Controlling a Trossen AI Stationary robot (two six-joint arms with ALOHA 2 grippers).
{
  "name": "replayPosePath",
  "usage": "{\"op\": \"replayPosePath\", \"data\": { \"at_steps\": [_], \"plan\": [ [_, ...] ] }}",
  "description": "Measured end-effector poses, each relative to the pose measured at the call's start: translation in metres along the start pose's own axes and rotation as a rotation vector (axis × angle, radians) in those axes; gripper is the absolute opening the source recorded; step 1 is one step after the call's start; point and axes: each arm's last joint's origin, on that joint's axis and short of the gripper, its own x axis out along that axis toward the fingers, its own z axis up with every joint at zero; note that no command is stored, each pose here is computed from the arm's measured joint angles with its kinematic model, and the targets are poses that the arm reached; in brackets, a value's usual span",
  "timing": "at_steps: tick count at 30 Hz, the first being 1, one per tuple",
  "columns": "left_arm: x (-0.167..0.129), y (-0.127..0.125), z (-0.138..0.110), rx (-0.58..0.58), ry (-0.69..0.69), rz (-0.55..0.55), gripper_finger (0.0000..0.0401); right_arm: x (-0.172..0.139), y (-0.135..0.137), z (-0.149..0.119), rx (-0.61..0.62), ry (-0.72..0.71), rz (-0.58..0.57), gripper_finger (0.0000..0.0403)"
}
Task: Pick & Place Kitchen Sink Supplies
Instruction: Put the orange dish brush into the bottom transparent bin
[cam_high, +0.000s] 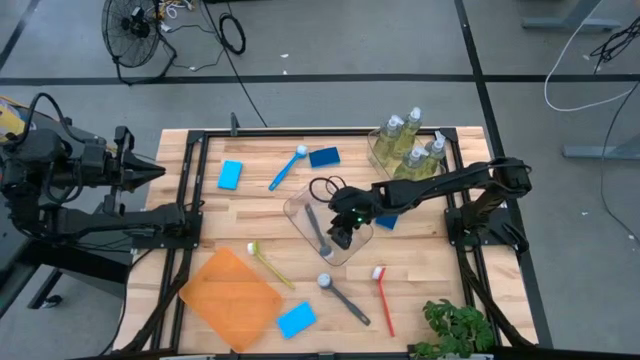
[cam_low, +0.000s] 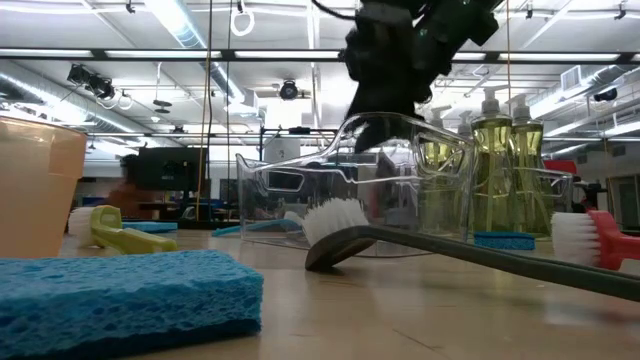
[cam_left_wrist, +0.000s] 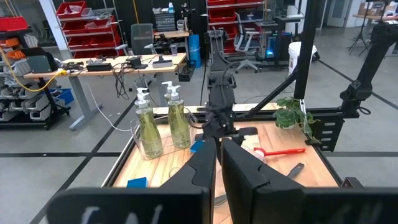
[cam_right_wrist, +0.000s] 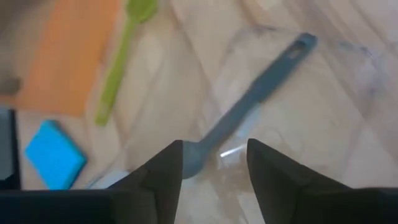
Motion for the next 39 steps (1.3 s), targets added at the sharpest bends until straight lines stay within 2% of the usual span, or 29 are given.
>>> {"op": "replayPosePath", "data": {
  "at_steps": [11, 17, 24, 33, 39],
  "plan": [
    [0.000, 0.000, 0.000, 0.000, 0.000, 0.000, 0.0028, -0.051, 0.013, 0.013, -0.185, -0.149, 0.090, 0.0166],
    [0.000, 0.000, 0.000, 0.000, 0.000, 0.000, 0.0028, -0.070, 0.015, 0.014, -0.259, -0.186, 0.115, 0.0160],
    [0.000, 0.000, 0.000, 0.000, 0.000, 0.000, 0.0028, -0.074, 0.019, 0.008, -0.348, -0.122, 0.203, 0.0159],
    [0.000, 0.000, 0.000, 0.000, 0.000, 0.000, 0.0028, -0.073, 0.035, -0.008, -0.566, -0.069, 0.242, 0.0159],
    [0.000, 0.000, 0.000, 0.000, 0.000, 0.000, 0.0028, -0.072, 0.053, -0.024, -0.702, -0.081, 0.174, 0.0159]
  ]
}}
